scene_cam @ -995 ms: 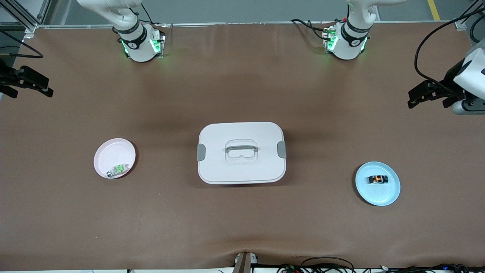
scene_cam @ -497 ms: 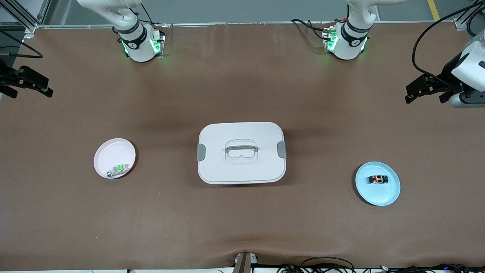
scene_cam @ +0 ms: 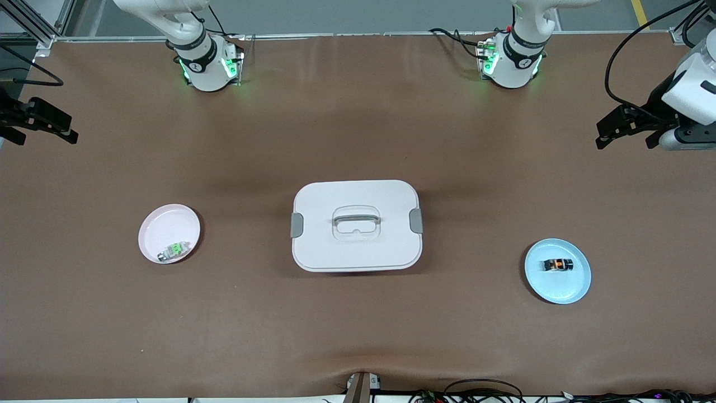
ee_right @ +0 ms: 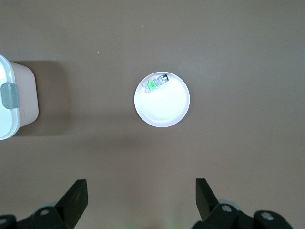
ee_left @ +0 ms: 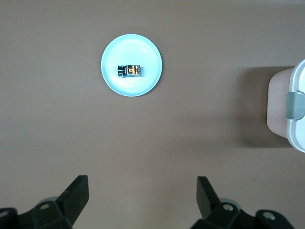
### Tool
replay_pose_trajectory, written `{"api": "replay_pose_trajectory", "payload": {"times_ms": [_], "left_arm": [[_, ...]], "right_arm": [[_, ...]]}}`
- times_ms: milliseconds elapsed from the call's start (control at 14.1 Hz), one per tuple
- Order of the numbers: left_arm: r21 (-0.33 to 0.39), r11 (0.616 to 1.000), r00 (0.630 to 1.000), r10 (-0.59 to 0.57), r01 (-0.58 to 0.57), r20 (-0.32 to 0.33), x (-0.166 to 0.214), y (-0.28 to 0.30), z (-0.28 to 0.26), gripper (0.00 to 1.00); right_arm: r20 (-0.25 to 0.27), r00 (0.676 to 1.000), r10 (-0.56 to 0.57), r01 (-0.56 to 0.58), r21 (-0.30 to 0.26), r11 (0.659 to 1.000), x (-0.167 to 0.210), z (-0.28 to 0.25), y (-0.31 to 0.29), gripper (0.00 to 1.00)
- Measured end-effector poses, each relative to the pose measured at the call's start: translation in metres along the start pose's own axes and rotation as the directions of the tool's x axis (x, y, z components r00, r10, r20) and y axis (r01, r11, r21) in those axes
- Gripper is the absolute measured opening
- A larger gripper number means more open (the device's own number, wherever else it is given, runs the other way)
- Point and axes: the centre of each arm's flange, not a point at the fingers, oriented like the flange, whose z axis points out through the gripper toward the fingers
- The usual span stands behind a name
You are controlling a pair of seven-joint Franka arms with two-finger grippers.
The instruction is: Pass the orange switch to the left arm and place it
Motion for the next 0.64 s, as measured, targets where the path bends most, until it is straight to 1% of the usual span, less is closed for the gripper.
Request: {"api": "replay_pose_trajectory", "payload": {"times_ms": [639], "left_arm": [[0.000, 1.000, 1.000, -0.002, 0.002, -0.003, 0.0018, -0.0017, 0.0017, 1.00]], "right_arm": [[0.000, 1.000, 0.000, 0.000, 0.000, 1.000, 0.0000, 0.0000, 0.0001, 1.00]]}}
